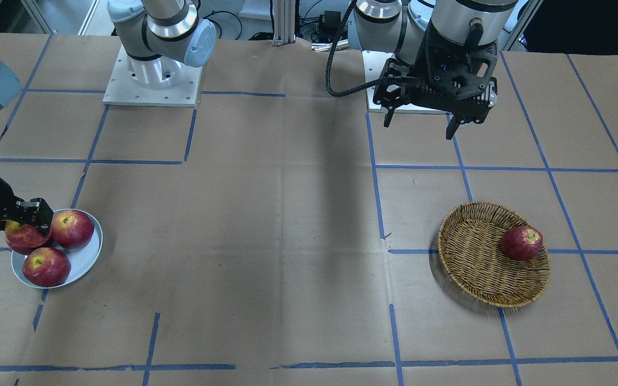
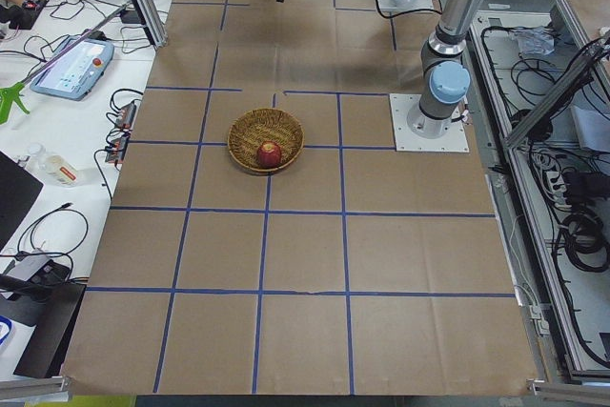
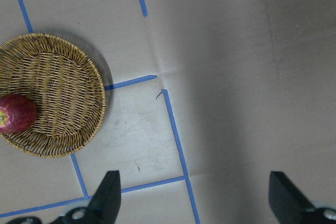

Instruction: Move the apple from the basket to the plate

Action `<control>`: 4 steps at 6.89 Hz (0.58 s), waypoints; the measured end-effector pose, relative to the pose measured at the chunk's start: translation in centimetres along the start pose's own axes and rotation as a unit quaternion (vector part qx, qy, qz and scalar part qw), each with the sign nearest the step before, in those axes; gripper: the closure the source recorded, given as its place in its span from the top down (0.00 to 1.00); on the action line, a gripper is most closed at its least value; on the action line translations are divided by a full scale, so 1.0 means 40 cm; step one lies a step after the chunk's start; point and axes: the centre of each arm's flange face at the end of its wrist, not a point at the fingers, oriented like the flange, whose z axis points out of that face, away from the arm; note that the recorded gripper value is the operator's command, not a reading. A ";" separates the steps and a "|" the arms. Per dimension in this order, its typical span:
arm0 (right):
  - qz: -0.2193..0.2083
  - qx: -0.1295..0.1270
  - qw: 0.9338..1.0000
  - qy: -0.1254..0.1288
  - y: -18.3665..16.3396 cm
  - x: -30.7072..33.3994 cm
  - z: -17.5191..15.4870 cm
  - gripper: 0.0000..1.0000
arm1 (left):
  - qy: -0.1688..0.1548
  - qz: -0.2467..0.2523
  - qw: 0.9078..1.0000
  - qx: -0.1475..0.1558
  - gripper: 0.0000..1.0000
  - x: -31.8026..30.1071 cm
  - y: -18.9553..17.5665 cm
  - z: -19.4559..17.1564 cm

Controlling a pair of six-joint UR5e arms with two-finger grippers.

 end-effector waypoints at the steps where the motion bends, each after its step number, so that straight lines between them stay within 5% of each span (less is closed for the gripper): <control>1: 0.000 -0.003 1.000 0.001 0.000 0.002 0.006 0.97 | 0.000 0.000 1.000 0.000 0.99 0.000 0.000 0.000; 4: 0.003 -0.003 1.000 0.004 -0.006 0.006 0.002 1.00 | 0.000 0.000 1.000 0.000 0.99 0.000 0.000 0.000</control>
